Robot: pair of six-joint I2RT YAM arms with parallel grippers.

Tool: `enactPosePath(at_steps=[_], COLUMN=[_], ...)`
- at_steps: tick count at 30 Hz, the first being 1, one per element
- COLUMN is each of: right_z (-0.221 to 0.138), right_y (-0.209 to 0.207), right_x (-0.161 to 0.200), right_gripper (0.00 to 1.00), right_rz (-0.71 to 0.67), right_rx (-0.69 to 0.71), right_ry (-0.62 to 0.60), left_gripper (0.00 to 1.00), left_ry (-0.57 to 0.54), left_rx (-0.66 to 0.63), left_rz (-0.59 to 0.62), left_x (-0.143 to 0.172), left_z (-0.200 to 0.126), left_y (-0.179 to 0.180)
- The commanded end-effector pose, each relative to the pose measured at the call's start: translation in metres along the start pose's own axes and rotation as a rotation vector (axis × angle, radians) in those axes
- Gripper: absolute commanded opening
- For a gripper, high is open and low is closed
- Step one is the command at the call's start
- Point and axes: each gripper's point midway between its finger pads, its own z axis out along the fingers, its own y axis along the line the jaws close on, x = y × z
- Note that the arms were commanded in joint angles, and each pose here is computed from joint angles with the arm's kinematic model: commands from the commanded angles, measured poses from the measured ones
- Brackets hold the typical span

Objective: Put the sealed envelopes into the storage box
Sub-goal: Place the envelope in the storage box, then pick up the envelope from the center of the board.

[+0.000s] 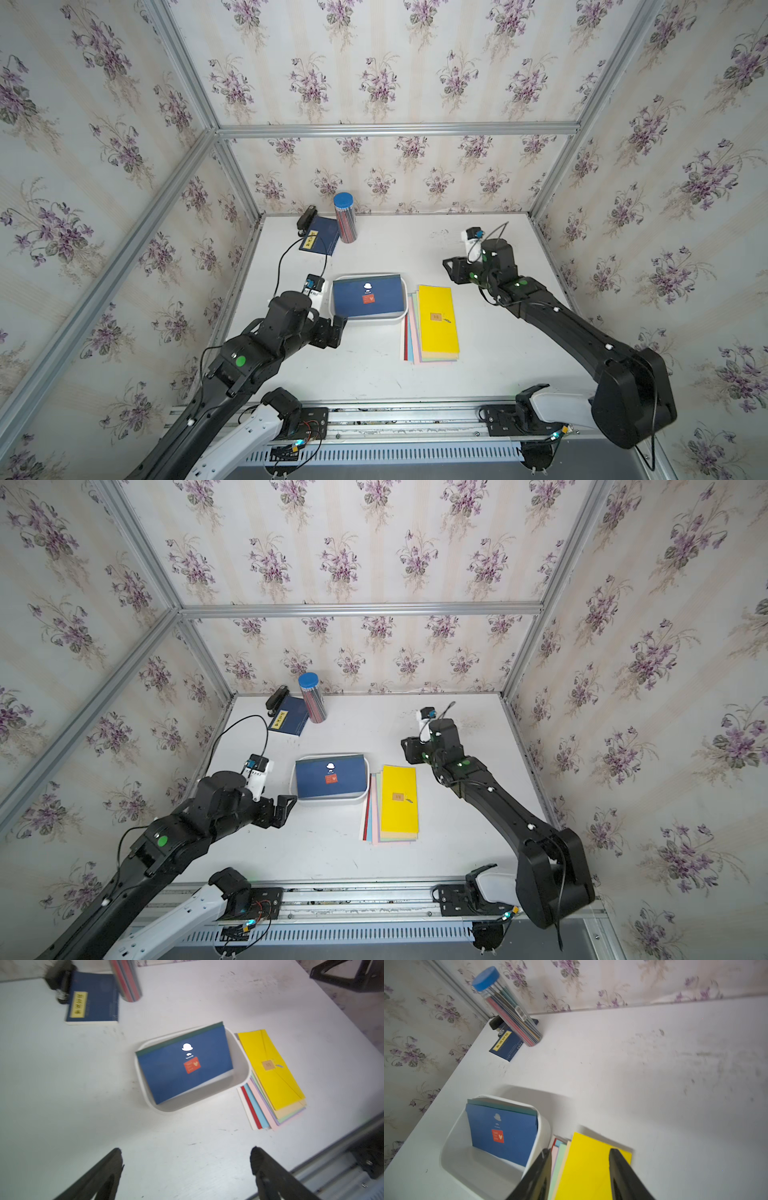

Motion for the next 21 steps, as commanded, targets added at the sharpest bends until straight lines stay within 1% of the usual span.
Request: enactPosePath(at_steps=[1, 2, 3, 5, 8, 11, 12, 13, 18, 21], right_z=[-0.016, -0.017, -0.019, -0.021, -0.021, -0.018, -0.017, -0.016, -0.013, -0.013], right_y=[-0.008, -0.018, -0.025, -0.037, -0.049, -0.053, -0.054, -0.054, -0.058, -0.060], right_x=[0.013, 0.028, 0.042, 0.065, 0.093, 0.112, 0.117, 0.120, 0.137, 0.141], right_gripper=[0.51, 0.51, 0.51, 0.52, 0.53, 0.53, 0.53, 0.53, 0.53, 0.53], right_rz=[0.159, 0.177, 0.192, 0.221, 0.261, 0.292, 0.295, 0.299, 0.309, 0.312], right_rx=[-0.062, -0.046, -0.037, -0.026, -0.013, -0.008, -0.009, -0.013, -0.005, -0.001], right_ry=[-0.080, -0.065, -0.055, -0.035, -0.004, 0.037, 0.051, 0.059, 0.098, 0.102], left_gripper=[0.87, 0.85, 0.80, 0.70, 0.57, 0.36, 0.29, 0.25, 0.15, 0.11], left_ry=[0.087, 0.107, 0.119, 0.141, 0.212, 0.294, 0.338, 0.359, 0.454, 0.504], left_rx=[0.295, 0.309, 0.314, 0.309, 0.315, 0.304, 0.288, 0.281, 0.184, 0.114], left_rz=[-0.070, -0.066, -0.046, -0.010, 0.042, 0.073, 0.082, 0.095, 0.147, 0.160], left_x=[0.002, 0.003, 0.004, 0.005, 0.008, 0.012, 0.018, 0.020, 0.031, 0.041], left_z=[0.018, 0.026, 0.034, 0.049, 0.077, 0.110, 0.127, 0.137, 0.188, 0.212], left_y=[-0.059, -0.068, -0.078, -0.097, -0.130, -0.156, -0.163, -0.170, -0.191, -0.188])
